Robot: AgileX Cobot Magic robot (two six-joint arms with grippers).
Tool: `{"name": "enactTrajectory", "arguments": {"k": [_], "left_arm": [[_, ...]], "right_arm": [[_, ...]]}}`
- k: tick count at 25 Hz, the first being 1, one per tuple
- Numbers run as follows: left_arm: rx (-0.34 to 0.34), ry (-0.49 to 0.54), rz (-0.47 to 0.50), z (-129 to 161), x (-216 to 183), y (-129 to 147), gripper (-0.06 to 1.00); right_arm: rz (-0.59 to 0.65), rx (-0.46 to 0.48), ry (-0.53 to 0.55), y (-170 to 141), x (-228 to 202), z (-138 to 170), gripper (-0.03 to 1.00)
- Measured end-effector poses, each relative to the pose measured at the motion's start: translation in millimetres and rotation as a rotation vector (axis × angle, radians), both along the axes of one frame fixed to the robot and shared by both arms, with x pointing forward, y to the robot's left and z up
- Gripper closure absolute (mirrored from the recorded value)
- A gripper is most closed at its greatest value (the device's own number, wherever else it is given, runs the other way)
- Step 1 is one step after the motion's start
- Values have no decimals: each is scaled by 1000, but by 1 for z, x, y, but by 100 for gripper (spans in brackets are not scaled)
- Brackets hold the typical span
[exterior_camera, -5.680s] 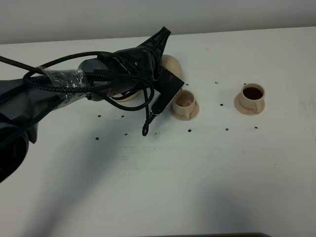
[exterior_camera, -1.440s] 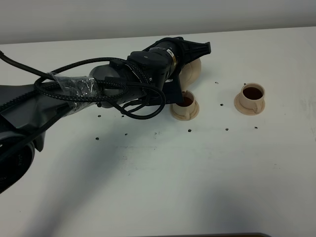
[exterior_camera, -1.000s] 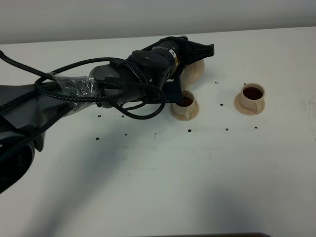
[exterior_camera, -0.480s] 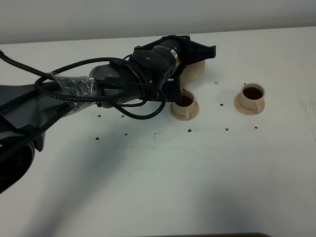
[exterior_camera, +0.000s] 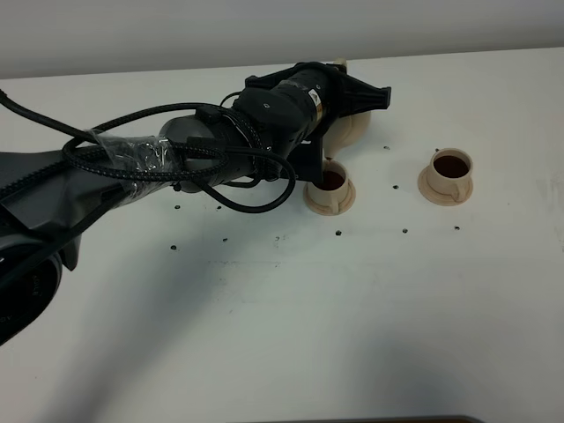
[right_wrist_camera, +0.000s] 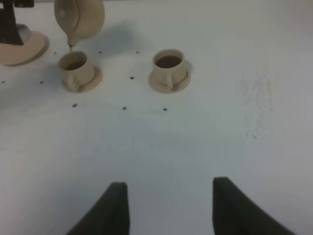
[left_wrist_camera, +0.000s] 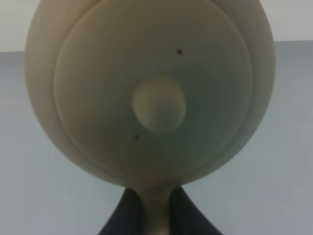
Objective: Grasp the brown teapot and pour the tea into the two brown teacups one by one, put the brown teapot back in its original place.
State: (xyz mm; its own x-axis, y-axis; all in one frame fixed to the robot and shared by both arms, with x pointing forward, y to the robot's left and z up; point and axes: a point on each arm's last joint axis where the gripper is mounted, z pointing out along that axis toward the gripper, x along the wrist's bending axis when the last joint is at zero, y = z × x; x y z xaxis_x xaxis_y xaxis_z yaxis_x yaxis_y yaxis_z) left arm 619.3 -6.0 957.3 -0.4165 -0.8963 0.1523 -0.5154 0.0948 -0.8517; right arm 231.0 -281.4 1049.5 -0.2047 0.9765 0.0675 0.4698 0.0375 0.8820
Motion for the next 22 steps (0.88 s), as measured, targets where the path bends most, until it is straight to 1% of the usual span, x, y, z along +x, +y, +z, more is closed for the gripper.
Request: {"name": "enactTrajectory", "arguments": {"k": [5,22], "left_arm": [[4,2,-34,0,-1,-2,83],[18,-6,-66,0,-3,-4,83]], "right_arm": [[0,0,0,0,0,0,56],[0,0,0,0,0,0,56]]}}
